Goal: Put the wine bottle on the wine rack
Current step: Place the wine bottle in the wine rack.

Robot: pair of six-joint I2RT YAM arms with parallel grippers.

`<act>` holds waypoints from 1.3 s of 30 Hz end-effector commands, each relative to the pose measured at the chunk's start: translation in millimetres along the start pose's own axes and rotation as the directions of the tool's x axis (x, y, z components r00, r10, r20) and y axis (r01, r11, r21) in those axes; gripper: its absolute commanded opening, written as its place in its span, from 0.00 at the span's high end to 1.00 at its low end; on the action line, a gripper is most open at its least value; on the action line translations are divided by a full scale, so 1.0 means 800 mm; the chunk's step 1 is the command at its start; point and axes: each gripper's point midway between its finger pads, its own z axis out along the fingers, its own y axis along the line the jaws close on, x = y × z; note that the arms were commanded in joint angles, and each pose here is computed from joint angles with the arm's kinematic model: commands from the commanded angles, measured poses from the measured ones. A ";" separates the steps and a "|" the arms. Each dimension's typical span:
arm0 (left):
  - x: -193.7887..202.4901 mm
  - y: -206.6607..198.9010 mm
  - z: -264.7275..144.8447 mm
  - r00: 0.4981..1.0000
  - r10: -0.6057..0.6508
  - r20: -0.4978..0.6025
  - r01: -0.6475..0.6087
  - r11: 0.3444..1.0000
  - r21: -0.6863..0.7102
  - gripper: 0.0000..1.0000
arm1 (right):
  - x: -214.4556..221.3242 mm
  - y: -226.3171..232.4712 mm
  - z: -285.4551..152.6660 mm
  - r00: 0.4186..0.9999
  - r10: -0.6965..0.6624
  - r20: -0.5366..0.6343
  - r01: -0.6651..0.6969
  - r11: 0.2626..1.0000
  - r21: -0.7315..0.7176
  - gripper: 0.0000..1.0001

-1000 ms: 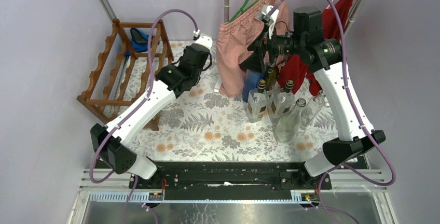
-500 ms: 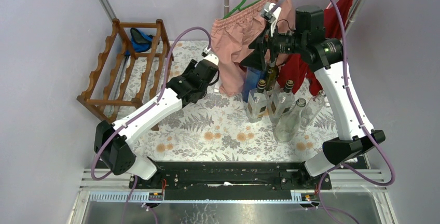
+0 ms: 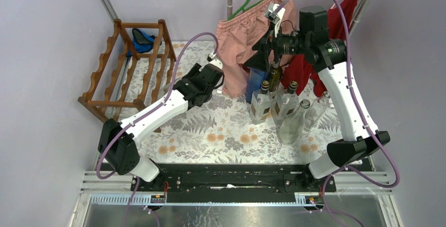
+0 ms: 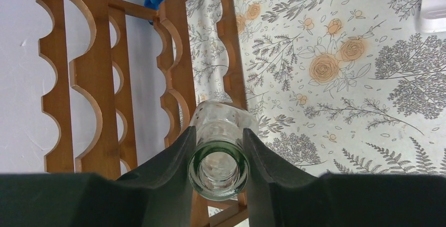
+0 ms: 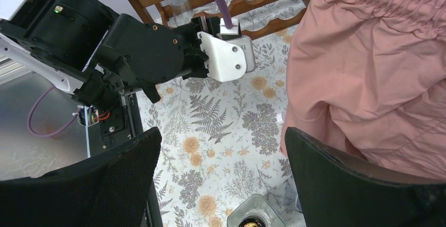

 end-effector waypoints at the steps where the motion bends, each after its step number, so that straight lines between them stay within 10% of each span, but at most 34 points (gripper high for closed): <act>1: 0.003 0.016 0.008 0.998 0.061 -0.008 -0.062 0.992 -0.114 1.00 | -0.016 0.008 -0.006 0.999 -0.025 0.043 0.026 1.000 -0.015 0.05; 20: 0.055 -0.011 0.058 0.986 0.144 -0.089 -0.157 0.975 -0.155 1.00 | -0.014 0.012 -0.008 0.999 -0.018 0.047 0.019 1.000 -0.023 0.05; 39: 0.122 -0.086 0.107 0.971 0.144 -0.190 -0.161 0.984 -0.078 0.50 | -0.013 0.013 -0.011 0.998 -0.026 0.051 0.027 0.999 -0.023 0.04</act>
